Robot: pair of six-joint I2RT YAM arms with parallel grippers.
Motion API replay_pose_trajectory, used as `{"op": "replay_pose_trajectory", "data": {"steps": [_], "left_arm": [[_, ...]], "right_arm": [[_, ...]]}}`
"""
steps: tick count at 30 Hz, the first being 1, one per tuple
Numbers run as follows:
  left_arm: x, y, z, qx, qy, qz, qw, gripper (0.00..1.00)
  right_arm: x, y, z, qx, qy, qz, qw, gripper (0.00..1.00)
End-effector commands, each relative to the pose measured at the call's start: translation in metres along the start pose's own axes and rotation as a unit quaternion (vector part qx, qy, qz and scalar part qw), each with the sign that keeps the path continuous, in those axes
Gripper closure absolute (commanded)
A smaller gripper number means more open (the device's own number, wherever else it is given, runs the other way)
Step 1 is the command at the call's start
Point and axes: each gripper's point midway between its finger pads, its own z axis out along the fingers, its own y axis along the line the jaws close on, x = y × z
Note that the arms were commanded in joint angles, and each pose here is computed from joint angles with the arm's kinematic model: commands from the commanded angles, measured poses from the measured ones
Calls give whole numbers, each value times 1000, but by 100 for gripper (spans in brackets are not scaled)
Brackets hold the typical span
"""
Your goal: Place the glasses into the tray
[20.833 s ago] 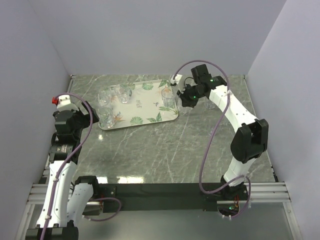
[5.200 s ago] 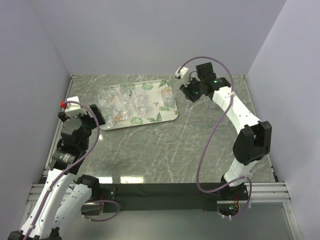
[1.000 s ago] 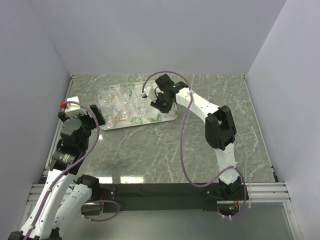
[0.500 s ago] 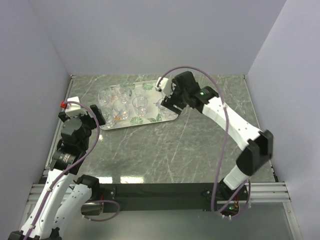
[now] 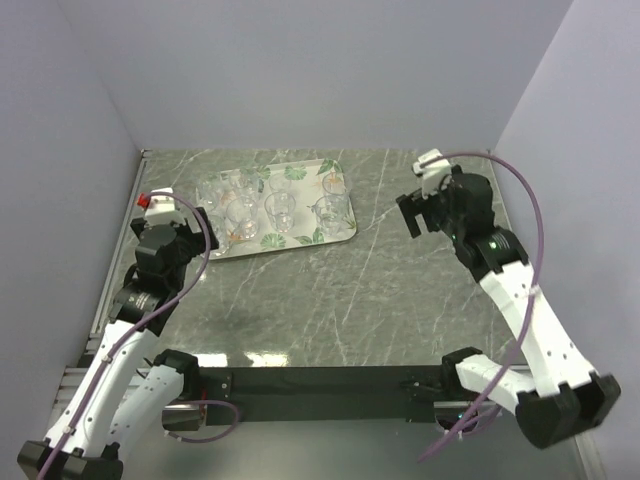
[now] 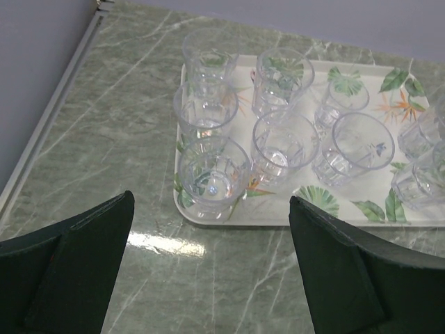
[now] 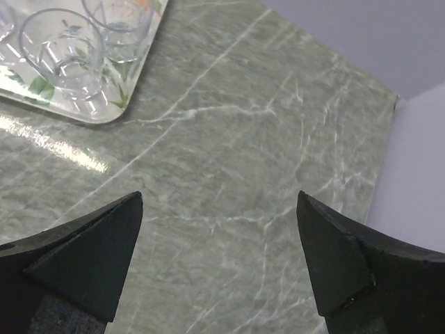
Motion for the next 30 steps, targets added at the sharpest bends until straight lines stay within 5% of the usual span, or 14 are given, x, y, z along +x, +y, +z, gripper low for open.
{"op": "replay_pose_trajectory", "data": {"steps": [1, 13, 22, 30], "left_arm": [[-14, -11, -2, 26, -1, -7, 1000, 1], [2, -56, -3, 128, 64, -47, 989, 1], [17, -68, 22, 106, 123, -83, 983, 1], [14, -58, 23, 98, 100, -42, 989, 1]], "right_arm": [[0, -16, -17, 54, -60, 56, 995, 2], [48, -66, -44, 167, -76, 190, 964, 1], [54, -95, -53, 228, -112, 245, 936, 0], [56, -114, -54, 274, -78, 310, 907, 0]]}}
